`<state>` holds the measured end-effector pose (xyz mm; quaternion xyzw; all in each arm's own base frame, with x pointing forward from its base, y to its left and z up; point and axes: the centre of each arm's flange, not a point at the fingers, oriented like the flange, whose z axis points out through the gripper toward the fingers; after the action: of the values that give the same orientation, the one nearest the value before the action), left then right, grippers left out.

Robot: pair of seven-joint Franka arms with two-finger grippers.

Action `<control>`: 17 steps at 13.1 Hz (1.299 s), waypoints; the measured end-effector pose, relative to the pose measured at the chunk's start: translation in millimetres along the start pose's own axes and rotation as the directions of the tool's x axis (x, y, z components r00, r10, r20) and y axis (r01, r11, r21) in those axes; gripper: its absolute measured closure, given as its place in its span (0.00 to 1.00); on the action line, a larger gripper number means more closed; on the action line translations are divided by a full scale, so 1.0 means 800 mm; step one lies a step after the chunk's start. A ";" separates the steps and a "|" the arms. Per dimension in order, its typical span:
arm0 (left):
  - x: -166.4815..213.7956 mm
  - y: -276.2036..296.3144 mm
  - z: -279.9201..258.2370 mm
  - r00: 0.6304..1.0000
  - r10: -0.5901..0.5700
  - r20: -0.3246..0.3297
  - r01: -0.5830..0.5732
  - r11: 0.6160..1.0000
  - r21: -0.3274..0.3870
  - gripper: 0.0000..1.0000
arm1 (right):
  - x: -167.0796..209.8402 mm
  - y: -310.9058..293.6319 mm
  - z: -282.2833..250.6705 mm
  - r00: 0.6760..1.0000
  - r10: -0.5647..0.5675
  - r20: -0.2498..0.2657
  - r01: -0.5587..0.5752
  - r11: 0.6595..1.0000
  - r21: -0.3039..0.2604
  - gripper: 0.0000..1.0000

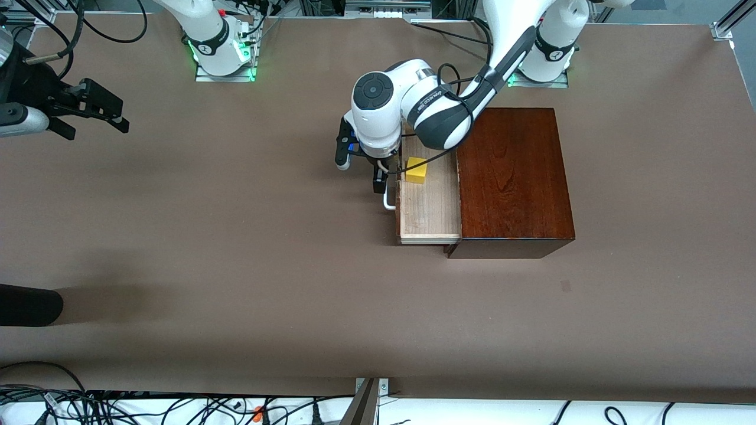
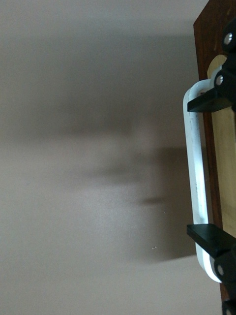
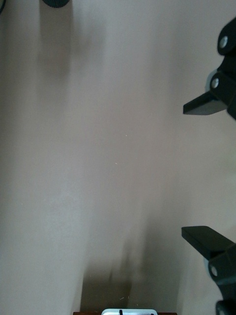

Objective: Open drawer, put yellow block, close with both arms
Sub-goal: 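Push the drawer shut into the box with the left gripper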

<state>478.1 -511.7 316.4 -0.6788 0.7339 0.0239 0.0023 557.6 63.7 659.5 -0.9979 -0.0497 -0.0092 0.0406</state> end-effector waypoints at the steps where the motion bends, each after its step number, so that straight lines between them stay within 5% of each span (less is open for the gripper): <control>1: 0.000 -0.002 -0.003 1.000 -0.002 -0.003 0.002 1.000 0.004 0.00 | 0.000 0.001 -0.001 1.000 0.001 -0.001 -0.001 1.000 -0.001 0.00; 12: -0.018 -0.004 0.000 0.997 -0.025 0.079 0.029 0.999 -0.046 0.00 | 0.003 -0.001 0.005 1.000 -0.012 0.005 0.012 0.998 -0.068 0.00; 17: -0.059 -0.017 0.000 0.979 -0.051 0.195 0.067 0.995 -0.078 0.00 | 0.005 0.000 0.009 1.000 -0.010 0.008 0.010 0.998 -0.069 0.00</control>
<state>495.2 -465.4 317.7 -0.6943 0.7081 0.1204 0.0456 562.0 65.0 652.7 -0.9985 -0.0545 -0.0071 0.0059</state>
